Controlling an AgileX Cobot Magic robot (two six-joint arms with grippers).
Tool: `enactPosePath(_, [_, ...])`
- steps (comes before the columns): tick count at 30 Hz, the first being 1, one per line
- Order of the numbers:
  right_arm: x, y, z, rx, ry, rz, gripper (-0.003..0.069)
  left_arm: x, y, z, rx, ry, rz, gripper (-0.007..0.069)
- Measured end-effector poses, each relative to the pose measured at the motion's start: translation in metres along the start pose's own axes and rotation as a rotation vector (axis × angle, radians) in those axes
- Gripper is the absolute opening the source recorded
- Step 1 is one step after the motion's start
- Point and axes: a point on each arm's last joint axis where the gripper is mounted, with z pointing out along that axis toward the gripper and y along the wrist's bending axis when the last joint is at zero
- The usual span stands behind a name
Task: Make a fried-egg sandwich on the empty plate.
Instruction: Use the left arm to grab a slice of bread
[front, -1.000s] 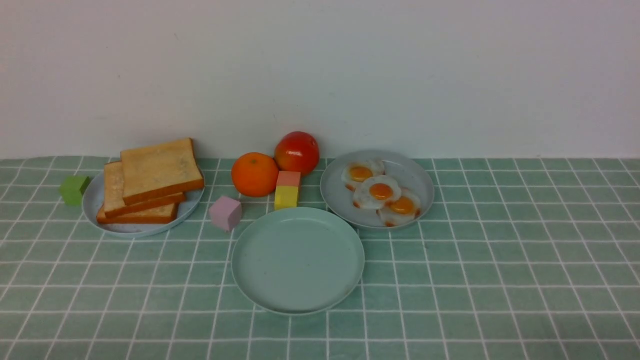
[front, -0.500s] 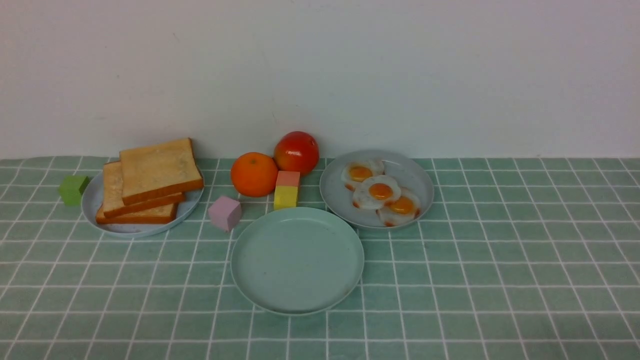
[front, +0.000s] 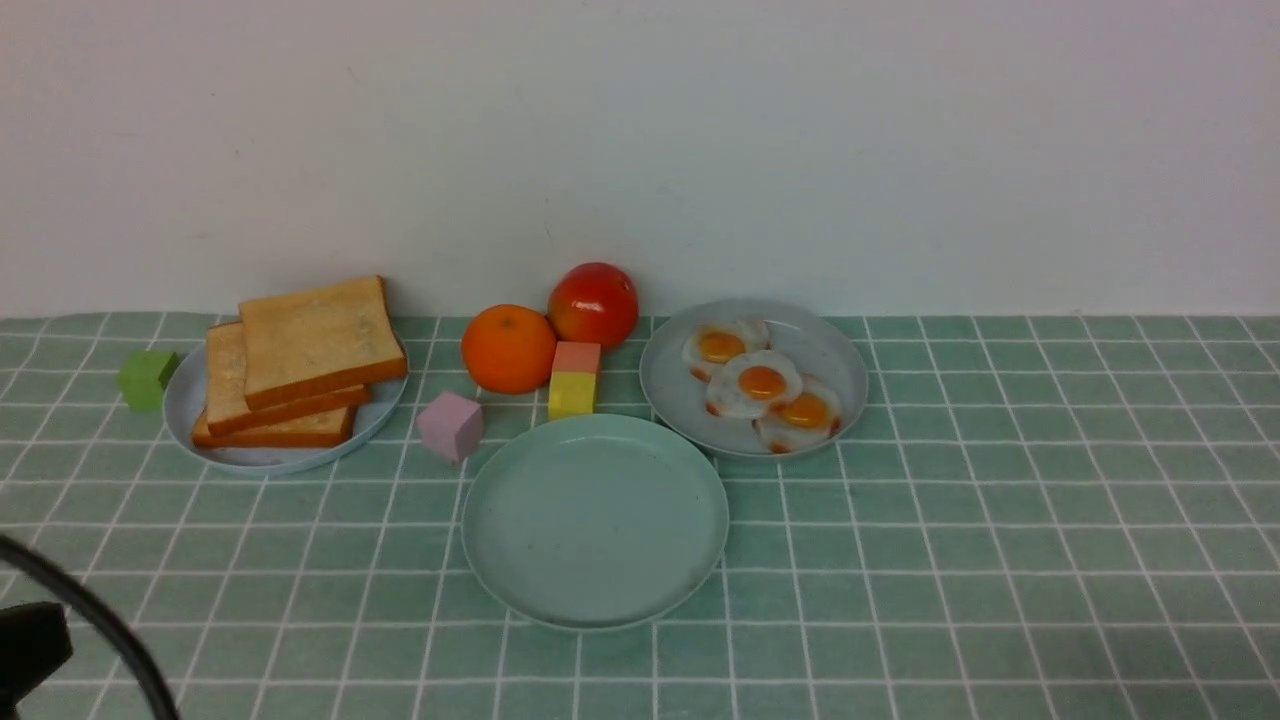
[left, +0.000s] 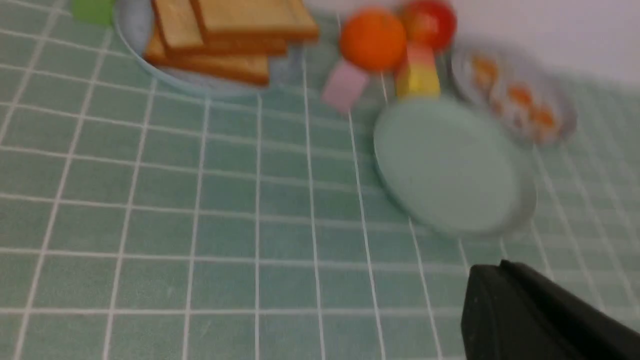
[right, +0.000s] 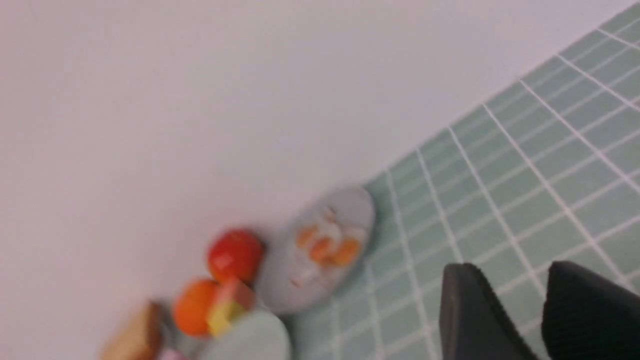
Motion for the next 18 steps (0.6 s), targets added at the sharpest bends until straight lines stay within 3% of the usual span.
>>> enactPosePath(3, [-0.002, 0.01, -0.002, -0.036, 0.062, -0.01, 0.0225, -0.015, -0.007, 0.004, 0.037, 0.002, 0.051, -0.0013])
enactPosePath(7, [-0.03, 0.057, -0.014, -0.163, 0.249, -0.224, 0.0141, -0.035, -0.012, 0.023, 0.053, 0.044, 0.078, -0.0013])
enactPosePath(9, [-0.055, 0.09, -0.013, -0.208, 0.407, -0.405, 0.0072, -0.054, -0.014, 0.044, 0.03, 0.124, 0.099, -0.0013])
enactPosePath(12, [-0.084, 0.123, -0.004, -0.213, 0.592, -0.561, 0.0002, -0.076, -0.011, 0.092, -0.022, 0.288, 0.159, -0.0013])
enactPosePath(18, [-0.108, 0.147, 0.02, -0.201, 0.77, -0.668, 0.0001, -0.098, 0.002, 0.168, -0.079, 0.459, 0.273, -0.0013])
